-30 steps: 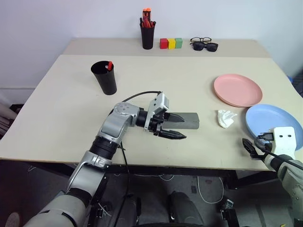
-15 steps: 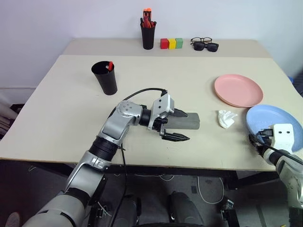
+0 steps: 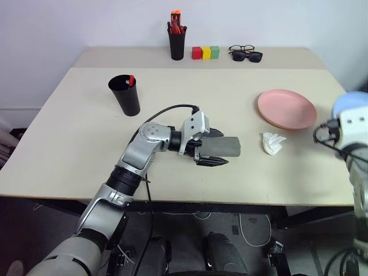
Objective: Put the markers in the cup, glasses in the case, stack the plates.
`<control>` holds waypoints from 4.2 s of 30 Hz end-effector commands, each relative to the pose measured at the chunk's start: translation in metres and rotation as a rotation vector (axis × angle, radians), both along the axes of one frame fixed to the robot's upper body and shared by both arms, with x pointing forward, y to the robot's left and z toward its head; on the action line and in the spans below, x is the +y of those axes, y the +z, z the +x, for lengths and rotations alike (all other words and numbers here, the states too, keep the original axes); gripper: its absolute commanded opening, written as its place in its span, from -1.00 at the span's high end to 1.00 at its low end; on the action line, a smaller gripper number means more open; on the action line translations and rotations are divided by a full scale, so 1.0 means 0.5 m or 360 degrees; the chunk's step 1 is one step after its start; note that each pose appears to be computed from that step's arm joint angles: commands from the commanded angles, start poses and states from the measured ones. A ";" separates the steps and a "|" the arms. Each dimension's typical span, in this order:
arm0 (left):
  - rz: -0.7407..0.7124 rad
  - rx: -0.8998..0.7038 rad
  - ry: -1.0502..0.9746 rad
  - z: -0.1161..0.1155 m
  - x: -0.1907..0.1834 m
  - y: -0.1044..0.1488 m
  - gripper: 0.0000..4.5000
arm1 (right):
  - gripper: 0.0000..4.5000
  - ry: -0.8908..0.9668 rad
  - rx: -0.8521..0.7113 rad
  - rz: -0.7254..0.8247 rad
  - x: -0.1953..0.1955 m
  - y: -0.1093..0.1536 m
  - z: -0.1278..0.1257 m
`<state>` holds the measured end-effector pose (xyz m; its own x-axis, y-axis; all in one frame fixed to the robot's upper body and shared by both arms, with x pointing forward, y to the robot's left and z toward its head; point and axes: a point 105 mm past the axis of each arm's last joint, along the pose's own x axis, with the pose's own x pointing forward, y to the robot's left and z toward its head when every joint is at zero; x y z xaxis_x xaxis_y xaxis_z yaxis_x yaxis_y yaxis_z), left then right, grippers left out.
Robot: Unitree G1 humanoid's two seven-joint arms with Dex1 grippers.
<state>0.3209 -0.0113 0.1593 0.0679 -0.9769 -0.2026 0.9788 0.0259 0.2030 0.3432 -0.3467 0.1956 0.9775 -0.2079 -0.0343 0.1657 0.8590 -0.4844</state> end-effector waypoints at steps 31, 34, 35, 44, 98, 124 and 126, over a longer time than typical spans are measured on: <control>-0.0050 0.0031 0.0323 0.008 0.055 -0.013 -1.00 | -0.93 0.0611 0.0143 0.0499 0.163 0.011 -0.012; -0.0052 0.0035 0.0297 0.010 0.050 -0.013 -1.00 | -0.93 0.0631 0.0278 0.0588 0.188 -0.022 -0.071; -0.0054 0.0036 0.0287 0.010 0.048 -0.013 -1.00 | -0.93 0.0622 0.0312 0.0643 0.192 -0.036 -0.085; -0.0060 0.0018 0.0287 0.016 0.050 -0.004 -1.00 | -0.93 0.0383 0.0452 0.0755 0.149 -0.137 -0.064; -0.0485 -0.0149 0.1200 0.024 0.359 -0.022 -1.00 | -0.98 0.1185 -0.0027 0.0521 0.189 0.028 -0.070; -0.0376 -0.0002 0.1185 -0.087 0.441 -0.034 -1.00 | -0.98 0.0831 0.0249 0.0521 0.111 -0.136 -0.318; -0.0374 0.0002 0.1193 -0.091 0.440 -0.035 -1.00 | -0.98 0.0840 0.0250 0.0510 0.112 -0.135 -0.317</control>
